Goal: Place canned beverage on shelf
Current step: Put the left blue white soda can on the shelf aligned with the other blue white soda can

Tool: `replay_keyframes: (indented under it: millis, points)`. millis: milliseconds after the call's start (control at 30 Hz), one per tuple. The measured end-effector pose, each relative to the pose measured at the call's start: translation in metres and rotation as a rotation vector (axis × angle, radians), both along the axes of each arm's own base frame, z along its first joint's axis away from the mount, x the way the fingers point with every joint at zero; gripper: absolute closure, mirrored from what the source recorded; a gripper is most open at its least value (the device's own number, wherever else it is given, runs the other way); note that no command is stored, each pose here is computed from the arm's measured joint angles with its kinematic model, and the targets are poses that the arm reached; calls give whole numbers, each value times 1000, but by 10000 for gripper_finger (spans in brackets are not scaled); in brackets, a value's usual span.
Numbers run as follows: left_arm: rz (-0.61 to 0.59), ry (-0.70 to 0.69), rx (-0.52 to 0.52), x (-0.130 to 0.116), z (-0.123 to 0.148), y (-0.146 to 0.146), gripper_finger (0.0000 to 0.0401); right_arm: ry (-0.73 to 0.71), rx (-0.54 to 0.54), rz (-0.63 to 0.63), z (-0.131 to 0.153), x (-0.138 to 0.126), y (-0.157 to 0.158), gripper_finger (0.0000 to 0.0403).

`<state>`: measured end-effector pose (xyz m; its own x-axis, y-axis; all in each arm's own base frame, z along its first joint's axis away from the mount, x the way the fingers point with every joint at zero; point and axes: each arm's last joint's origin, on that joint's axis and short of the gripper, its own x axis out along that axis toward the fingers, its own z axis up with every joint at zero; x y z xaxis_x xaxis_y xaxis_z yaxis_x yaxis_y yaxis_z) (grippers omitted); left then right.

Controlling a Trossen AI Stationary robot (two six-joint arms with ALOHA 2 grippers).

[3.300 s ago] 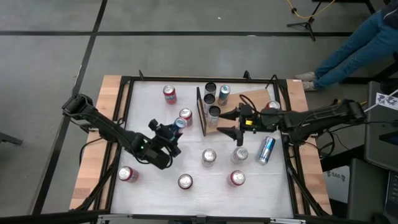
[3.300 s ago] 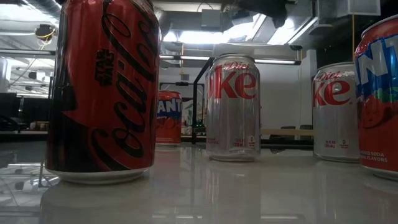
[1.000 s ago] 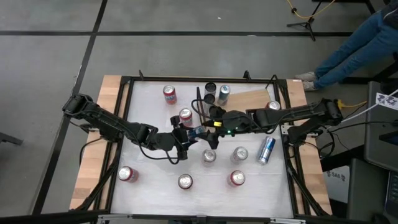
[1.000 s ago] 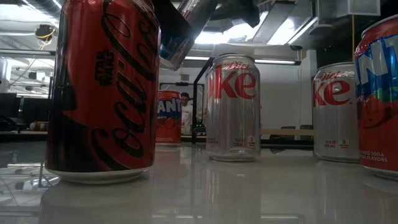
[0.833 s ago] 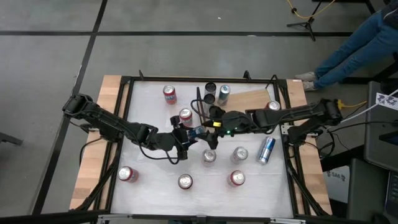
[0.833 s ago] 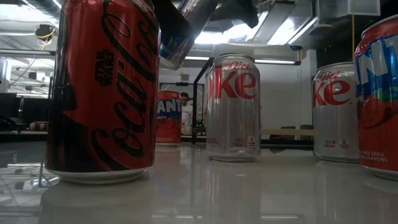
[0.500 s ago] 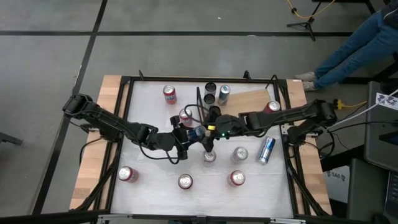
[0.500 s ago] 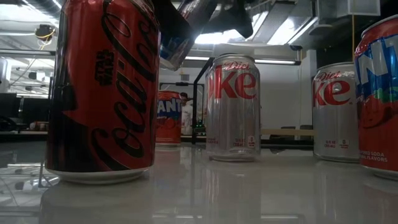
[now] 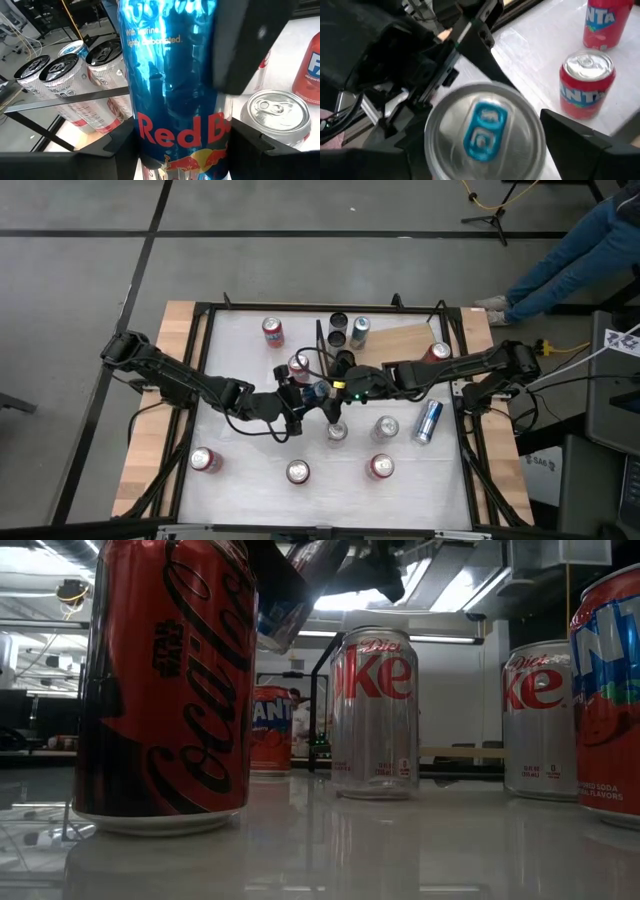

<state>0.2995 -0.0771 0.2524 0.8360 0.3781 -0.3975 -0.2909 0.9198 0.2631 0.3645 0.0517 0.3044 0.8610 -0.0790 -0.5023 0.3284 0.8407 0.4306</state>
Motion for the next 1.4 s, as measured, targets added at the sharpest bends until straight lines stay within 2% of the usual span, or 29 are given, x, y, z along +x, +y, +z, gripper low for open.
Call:
replay_keyframes:
  millis: [333,600,867,1200,1400]
  points:
    - [0,21,3,-1,-2,0,156,3,-24,17,-5,4,1,176]
    - [-10,25,7,-1,-2,0,138,14,-1,55,-5,4,1,165]
    - [-24,9,-28,-1,-1,-2,136,28,-43,82,1,-3,0,178]
    - [-32,32,-23,-3,-3,-4,135,142,-71,94,2,-19,-2,177]
    - [-31,38,-22,-3,-3,-4,135,179,-51,184,13,-37,-2,176]
